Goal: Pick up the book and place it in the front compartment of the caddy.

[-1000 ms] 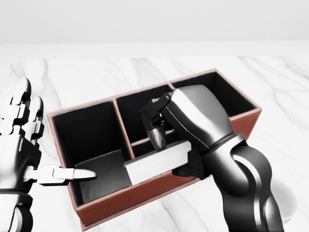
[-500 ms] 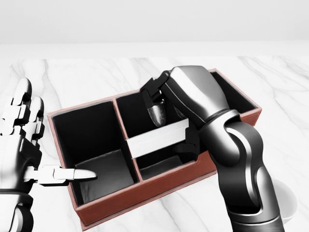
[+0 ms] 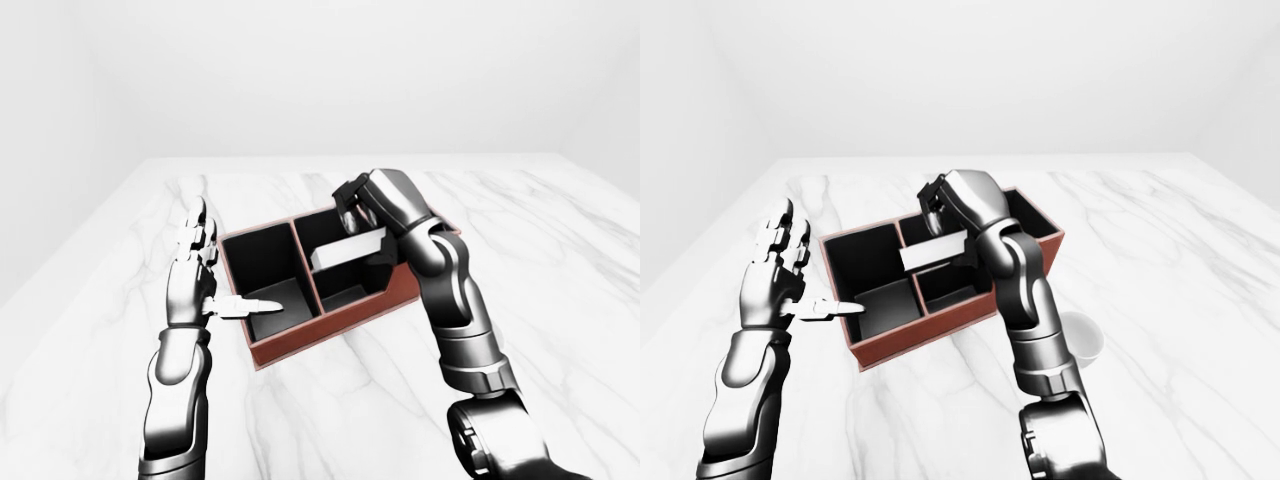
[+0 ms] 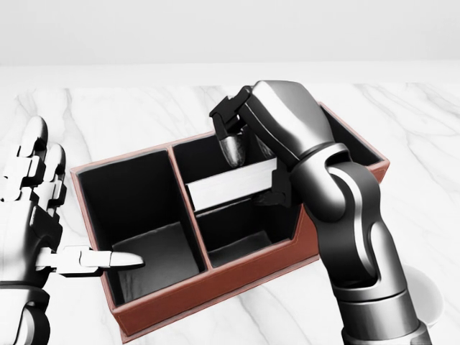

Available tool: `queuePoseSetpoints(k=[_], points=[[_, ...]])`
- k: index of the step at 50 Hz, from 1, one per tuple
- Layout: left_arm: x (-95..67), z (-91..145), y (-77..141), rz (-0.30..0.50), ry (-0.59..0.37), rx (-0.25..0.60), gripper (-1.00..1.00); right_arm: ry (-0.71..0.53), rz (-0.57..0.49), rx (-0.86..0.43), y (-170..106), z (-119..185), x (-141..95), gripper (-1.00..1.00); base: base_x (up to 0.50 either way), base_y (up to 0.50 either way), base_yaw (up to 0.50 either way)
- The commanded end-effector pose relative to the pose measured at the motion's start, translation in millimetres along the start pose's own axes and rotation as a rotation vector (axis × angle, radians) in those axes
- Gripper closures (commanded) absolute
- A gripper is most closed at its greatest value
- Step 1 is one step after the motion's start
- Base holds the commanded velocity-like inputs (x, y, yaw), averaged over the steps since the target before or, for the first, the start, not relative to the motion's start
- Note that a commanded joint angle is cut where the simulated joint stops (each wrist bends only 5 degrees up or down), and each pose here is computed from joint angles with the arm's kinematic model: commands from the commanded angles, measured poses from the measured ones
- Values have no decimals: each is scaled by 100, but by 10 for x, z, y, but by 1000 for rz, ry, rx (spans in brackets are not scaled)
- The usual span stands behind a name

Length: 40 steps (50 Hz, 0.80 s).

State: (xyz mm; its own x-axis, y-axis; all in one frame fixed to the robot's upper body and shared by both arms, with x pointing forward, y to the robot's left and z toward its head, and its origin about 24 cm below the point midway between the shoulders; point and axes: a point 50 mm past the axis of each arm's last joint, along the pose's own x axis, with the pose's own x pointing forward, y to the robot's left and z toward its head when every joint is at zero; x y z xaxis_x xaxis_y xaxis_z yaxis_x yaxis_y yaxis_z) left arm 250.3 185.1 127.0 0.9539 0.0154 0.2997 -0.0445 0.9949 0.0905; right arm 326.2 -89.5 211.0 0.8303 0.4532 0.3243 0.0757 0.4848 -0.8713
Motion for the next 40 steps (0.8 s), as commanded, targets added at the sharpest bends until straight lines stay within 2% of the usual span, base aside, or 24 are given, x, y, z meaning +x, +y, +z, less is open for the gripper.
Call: queuePoseSetpoints(k=[1, 22, 40], points=[[3, -10, -4, 0, 4, 0, -100, 0, -53, 11, -64, -11, 75, 100, 0, 0, 0], [-3, -19, -15, -3, 8, -1, -100, 15, -61, -9, -40, -27, 207, 100, 0, 0, 0], [6, 11, 3, 2, -5, -1, -100, 80, -63, -13, 42, -172, 373, 100, 0, 0, 0]])
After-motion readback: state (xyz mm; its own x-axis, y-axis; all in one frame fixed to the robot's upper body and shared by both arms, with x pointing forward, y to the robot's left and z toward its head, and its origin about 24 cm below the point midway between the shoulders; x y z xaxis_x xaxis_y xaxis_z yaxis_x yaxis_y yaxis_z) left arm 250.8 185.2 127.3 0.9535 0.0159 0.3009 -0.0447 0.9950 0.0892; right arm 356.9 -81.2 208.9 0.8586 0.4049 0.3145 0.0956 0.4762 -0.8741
